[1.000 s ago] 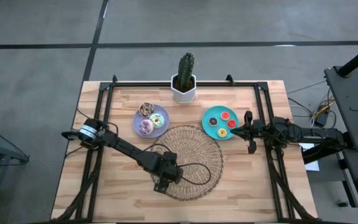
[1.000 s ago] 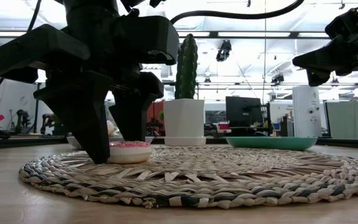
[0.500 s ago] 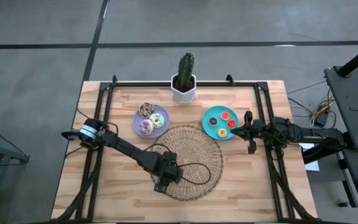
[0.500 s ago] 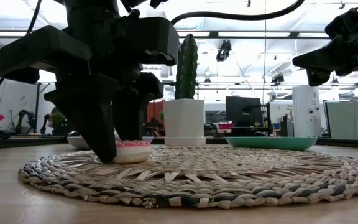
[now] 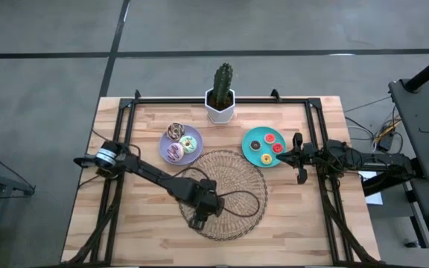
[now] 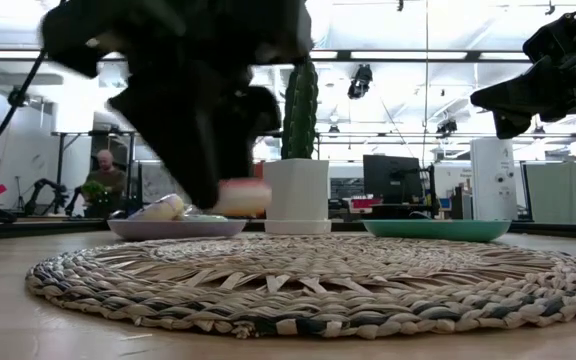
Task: Pick & Place donuts
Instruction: Put the small pink donut on the blue plate
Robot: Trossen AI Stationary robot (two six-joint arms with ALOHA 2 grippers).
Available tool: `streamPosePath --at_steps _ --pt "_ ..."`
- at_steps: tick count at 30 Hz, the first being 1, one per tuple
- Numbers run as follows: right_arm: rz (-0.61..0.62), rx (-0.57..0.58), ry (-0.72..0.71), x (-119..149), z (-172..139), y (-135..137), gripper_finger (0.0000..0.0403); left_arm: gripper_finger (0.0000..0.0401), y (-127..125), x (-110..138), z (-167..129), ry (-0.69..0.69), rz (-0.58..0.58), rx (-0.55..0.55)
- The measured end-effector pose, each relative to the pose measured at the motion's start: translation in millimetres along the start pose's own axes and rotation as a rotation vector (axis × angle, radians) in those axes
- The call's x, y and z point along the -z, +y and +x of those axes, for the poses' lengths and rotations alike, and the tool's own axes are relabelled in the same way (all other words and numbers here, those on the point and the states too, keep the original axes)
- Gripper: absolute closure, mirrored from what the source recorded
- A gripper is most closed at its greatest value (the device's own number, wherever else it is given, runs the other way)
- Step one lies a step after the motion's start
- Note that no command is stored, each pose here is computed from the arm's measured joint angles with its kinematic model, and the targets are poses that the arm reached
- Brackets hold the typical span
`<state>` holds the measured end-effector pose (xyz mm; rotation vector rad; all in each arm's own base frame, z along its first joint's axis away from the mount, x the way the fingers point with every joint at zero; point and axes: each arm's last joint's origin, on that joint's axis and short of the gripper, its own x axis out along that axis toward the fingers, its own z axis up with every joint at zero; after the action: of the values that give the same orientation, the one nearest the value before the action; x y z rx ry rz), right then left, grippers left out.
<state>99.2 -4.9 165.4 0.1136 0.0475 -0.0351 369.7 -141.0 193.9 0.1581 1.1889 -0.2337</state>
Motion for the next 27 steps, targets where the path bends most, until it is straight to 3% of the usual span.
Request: streamPosePath --at_steps 16,27 --pt "0.0 0.0 0.0 0.0 0.0 0.0 0.0394 0.0211 49.5 -43.3 -37.7 -0.084 -0.049 -0.044" --pt "0.0 0.0 0.0 0.0 0.0 0.0 0.0394 0.0211 109.8 -71.4 -36.6 -0.129 -0.194 -0.098"
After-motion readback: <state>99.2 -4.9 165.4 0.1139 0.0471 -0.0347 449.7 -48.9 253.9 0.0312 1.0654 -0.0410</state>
